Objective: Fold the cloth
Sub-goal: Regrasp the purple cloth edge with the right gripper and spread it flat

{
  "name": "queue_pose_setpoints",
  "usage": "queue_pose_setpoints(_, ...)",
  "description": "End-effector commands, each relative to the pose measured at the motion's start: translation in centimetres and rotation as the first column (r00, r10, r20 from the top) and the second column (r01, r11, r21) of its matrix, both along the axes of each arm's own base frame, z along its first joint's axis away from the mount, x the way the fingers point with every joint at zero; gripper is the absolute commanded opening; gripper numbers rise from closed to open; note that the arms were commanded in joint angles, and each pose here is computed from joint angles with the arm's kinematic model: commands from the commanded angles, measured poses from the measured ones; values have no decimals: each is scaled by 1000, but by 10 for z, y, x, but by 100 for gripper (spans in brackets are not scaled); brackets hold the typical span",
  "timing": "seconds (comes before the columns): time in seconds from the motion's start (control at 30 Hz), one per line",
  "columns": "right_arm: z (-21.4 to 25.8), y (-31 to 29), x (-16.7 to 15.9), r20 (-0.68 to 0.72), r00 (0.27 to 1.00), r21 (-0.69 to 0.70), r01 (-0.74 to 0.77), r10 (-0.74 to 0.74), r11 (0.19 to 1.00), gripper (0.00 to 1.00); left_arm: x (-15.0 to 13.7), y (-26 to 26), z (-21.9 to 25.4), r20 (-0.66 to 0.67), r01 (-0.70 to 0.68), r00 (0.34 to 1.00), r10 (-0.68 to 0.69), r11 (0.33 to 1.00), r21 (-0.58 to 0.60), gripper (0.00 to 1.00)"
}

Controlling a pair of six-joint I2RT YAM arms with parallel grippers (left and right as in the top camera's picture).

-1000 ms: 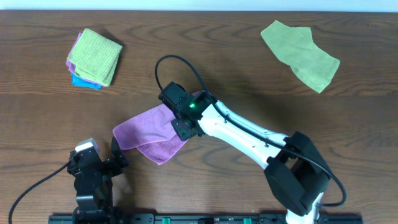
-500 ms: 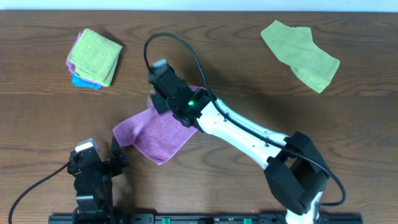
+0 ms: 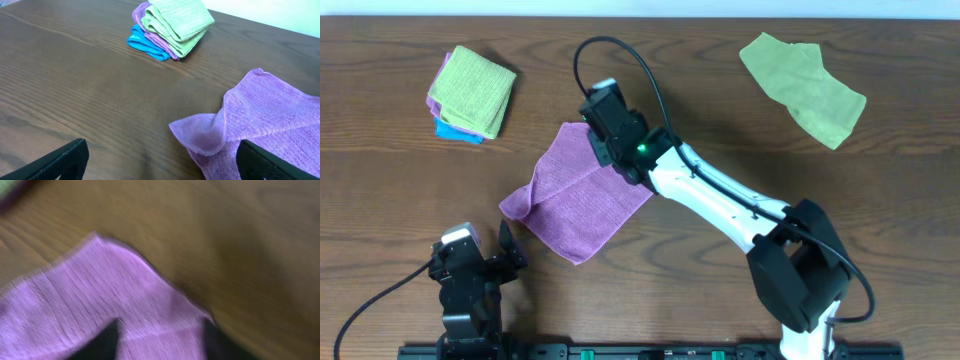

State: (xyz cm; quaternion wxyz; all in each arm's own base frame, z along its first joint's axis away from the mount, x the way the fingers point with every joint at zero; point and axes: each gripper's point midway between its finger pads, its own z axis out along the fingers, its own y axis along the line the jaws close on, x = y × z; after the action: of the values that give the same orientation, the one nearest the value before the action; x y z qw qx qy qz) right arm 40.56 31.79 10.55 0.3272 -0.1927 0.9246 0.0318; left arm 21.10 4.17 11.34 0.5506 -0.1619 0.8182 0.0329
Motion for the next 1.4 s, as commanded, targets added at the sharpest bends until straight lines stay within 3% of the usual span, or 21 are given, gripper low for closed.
queue_pose_setpoints(0.0,-17,-12,-3,-89,996,-11,-15,14,1000,2,-1,2,-8,-17,-11,1000,11,1000,5,95)
queue_pose_setpoints(0.3,-63,-16,-16,-282,958,45,-44,55,998,1,-1,2,-8,-17,-11,1000,11,1000,5,95)
queue_pose_setpoints(0.63,-108,-44,-32,-408,913,-68,-43,12,997,1,-1,2,-8,-17,-11,1000,11,1000,5,95)
queue_pose_setpoints(0.97,-118,-97,-38,-515,850,-147,43,-114,988,1,-1,2,-8,-17,-11,1000,11,1000,5,95)
queue_pose_setpoints(1.17,-118,-149,-49,-579,748,-249,215,-324,944,2,-1,2,-8,-17,-11,1000,11,1000,5,95)
queue_pose_setpoints(1.37,-114,-176,-80,-640,616,-356,292,-459,888,1,-1,2,-8,-17,-11,1000,11,1000,5,95)
